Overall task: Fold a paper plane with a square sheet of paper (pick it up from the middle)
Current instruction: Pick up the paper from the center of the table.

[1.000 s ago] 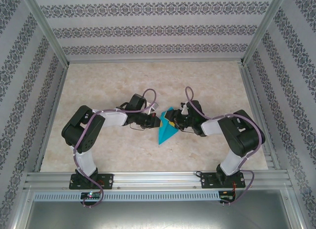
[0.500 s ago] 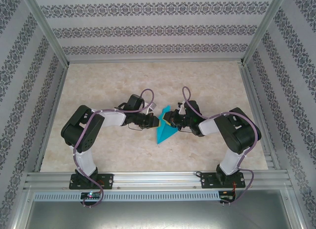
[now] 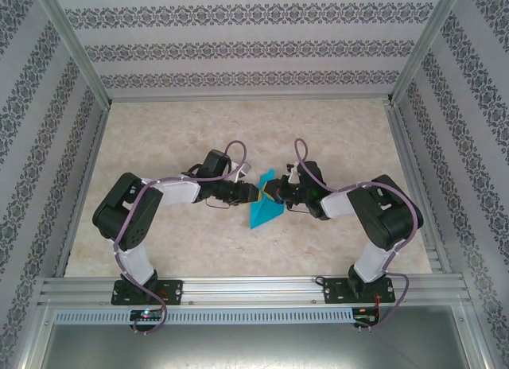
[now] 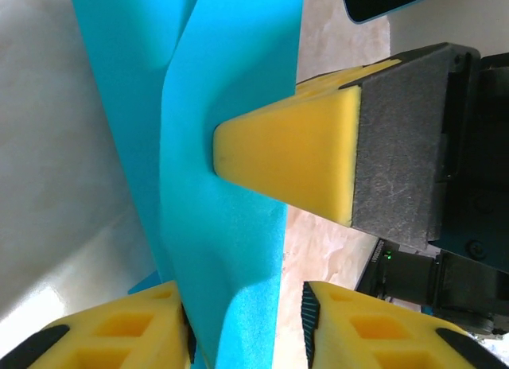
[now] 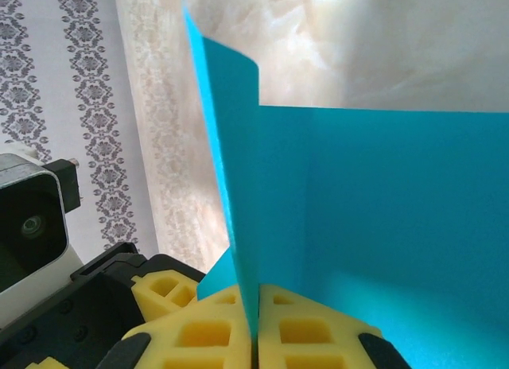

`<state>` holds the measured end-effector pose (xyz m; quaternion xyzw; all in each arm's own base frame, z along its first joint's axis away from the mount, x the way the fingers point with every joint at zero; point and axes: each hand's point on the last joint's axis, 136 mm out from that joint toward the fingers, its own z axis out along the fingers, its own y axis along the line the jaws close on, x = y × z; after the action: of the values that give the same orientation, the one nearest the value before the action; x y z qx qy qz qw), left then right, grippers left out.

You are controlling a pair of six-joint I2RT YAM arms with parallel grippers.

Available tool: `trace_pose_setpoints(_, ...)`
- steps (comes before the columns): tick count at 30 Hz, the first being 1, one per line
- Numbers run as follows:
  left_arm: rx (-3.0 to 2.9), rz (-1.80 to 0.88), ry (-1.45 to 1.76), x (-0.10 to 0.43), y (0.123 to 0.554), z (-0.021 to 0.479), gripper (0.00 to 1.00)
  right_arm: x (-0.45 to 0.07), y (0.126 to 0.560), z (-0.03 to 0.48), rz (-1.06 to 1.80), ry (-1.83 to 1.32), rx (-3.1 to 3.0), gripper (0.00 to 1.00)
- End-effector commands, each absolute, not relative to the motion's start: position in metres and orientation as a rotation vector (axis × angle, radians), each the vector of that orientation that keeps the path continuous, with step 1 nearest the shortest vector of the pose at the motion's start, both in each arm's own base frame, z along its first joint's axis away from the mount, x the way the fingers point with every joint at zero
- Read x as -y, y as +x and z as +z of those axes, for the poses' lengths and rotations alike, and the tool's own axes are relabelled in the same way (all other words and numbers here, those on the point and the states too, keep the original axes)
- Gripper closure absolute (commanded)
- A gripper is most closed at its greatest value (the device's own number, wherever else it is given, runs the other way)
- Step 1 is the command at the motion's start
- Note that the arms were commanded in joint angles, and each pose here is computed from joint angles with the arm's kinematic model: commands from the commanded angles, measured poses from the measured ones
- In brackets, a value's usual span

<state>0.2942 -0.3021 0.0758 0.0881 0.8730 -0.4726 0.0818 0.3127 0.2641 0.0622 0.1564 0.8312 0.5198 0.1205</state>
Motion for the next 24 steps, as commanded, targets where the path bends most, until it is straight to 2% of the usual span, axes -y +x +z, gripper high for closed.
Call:
trace_pose_setpoints(1,-2.573,-1.355,0.286,0.296,0.302,0.103,0.52,-0.267,0.318,0.086,1.548,0.378,-2.368,0.93)
trace_pose_setpoints(11,-2.641,-1.147,0.165,0.266,0.296,0.124,0.35,-0.268,0.328,0.123,1.587,0.34,-2.271,0.93)
trace_pose_setpoints(16,-2.655,-1.189,0.05,0.261,0.285,0.128,0.33,-0.268,0.334,0.139,1.61,0.335,-2.215,0.93)
trace_pose_setpoints(21,-2.574,-1.391,-0.103,0.269,0.274,0.138,0.32,-0.268,0.339,0.153,1.622,0.336,-2.164,0.92)
trace_pose_setpoints(24,-2.535,-1.433,-0.143,0.268,0.271,0.143,0.27,-0.268,0.341,0.157,1.633,0.348,-2.15,0.92)
